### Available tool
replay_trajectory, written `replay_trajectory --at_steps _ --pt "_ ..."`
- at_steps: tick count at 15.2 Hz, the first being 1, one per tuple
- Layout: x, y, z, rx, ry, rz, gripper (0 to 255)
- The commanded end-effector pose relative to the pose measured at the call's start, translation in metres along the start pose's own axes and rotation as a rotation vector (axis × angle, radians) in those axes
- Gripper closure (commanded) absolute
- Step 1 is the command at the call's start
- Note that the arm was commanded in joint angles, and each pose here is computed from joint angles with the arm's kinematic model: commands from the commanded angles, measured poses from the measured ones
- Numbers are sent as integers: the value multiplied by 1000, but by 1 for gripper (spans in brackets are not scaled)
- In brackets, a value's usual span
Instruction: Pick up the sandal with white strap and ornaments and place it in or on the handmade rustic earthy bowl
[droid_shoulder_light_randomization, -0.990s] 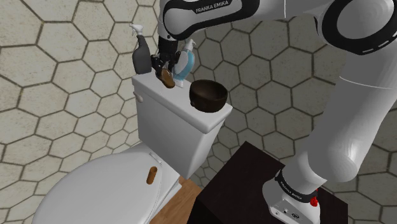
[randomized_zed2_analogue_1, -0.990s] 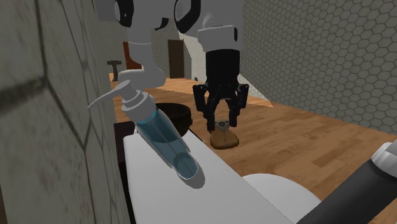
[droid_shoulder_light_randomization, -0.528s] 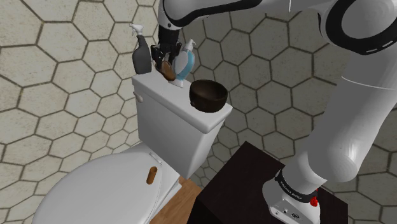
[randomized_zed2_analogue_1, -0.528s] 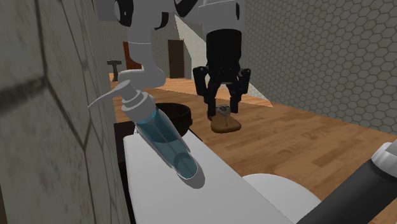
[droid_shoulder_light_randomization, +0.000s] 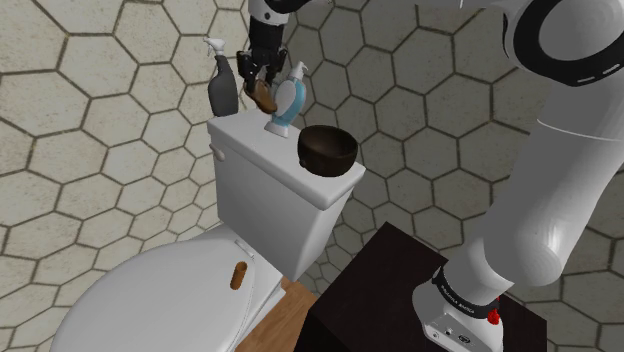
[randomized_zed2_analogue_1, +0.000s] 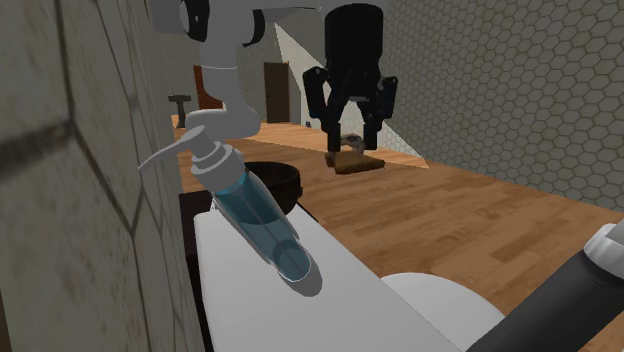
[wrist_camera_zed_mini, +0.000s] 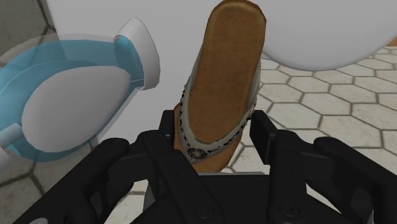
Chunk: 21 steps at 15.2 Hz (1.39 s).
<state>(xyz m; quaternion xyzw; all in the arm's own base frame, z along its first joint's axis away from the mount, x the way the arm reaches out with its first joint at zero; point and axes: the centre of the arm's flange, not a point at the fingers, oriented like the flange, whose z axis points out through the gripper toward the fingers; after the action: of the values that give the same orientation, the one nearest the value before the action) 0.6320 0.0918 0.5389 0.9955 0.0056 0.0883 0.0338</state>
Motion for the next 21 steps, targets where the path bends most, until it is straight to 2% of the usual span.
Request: replay_trajectory --at_steps 1,3,19,21 --pt "2 1 -11 0 0 0 255" --pt "3 1 -19 0 0 0 255" --pt "-191 81 -63 0 0 0 255" --pt "-192 80 -52 0 0 0 255"
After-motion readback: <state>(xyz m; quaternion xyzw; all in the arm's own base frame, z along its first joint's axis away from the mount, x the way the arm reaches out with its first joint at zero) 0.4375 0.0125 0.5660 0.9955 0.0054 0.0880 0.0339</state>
